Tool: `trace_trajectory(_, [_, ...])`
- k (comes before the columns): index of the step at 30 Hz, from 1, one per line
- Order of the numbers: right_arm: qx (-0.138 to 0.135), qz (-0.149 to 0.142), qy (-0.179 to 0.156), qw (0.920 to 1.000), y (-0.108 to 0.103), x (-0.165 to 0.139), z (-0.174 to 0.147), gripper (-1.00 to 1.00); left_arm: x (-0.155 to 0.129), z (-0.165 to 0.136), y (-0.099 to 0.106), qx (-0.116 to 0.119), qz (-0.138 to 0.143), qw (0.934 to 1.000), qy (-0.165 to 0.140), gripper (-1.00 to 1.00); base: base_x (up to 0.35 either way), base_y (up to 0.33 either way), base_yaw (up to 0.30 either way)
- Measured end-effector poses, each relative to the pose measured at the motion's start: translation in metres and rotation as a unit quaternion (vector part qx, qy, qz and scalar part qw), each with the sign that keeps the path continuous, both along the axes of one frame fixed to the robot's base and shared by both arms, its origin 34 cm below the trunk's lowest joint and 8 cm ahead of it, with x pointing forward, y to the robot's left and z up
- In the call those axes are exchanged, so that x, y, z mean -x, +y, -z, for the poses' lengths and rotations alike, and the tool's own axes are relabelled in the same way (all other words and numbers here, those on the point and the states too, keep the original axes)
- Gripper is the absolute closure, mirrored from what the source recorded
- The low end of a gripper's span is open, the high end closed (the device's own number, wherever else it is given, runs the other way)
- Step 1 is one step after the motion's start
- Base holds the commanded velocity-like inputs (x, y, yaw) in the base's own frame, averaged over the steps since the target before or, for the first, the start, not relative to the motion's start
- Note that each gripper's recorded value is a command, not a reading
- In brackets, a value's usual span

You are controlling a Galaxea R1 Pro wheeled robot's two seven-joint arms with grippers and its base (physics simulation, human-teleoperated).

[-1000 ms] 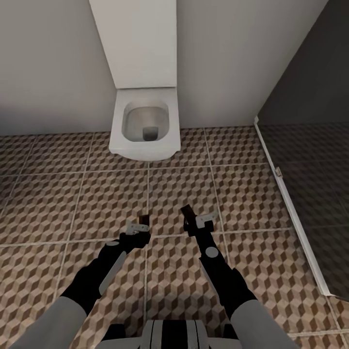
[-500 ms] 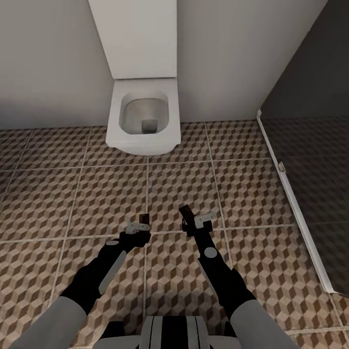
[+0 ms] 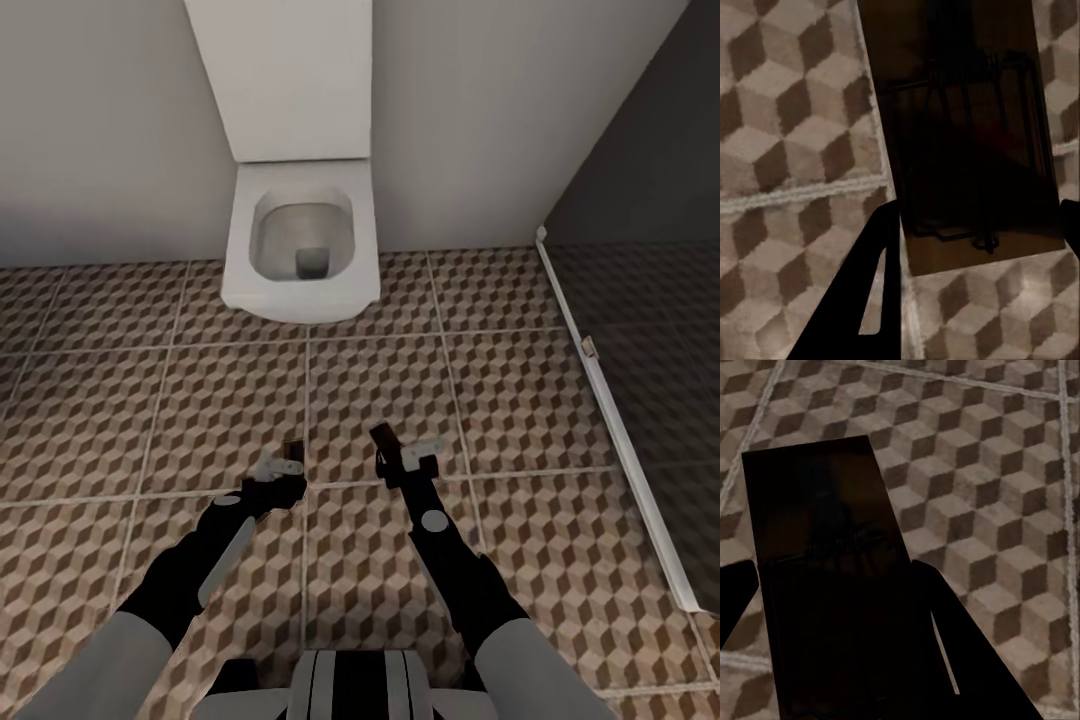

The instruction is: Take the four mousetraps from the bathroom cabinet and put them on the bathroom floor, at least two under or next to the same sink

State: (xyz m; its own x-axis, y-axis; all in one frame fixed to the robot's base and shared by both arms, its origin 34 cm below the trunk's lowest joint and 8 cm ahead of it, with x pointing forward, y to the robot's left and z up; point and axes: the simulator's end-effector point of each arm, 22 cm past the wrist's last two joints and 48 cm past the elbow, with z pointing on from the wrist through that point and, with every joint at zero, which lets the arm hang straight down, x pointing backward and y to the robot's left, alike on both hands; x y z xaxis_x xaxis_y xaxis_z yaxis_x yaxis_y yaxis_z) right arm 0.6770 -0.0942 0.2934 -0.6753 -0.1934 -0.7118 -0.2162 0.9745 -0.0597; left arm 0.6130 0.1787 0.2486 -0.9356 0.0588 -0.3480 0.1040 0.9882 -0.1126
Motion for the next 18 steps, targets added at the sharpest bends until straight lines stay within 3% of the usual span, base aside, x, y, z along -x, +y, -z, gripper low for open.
trace_trajectory(18, [0.000,0.000,0.000,1.0000,0.0000,0.0003,0.0002,1.00,0.0021,0.0016,0.0005,0.000,0.000,1.0000,0.003,1.00,0.245,0.189,0.000])
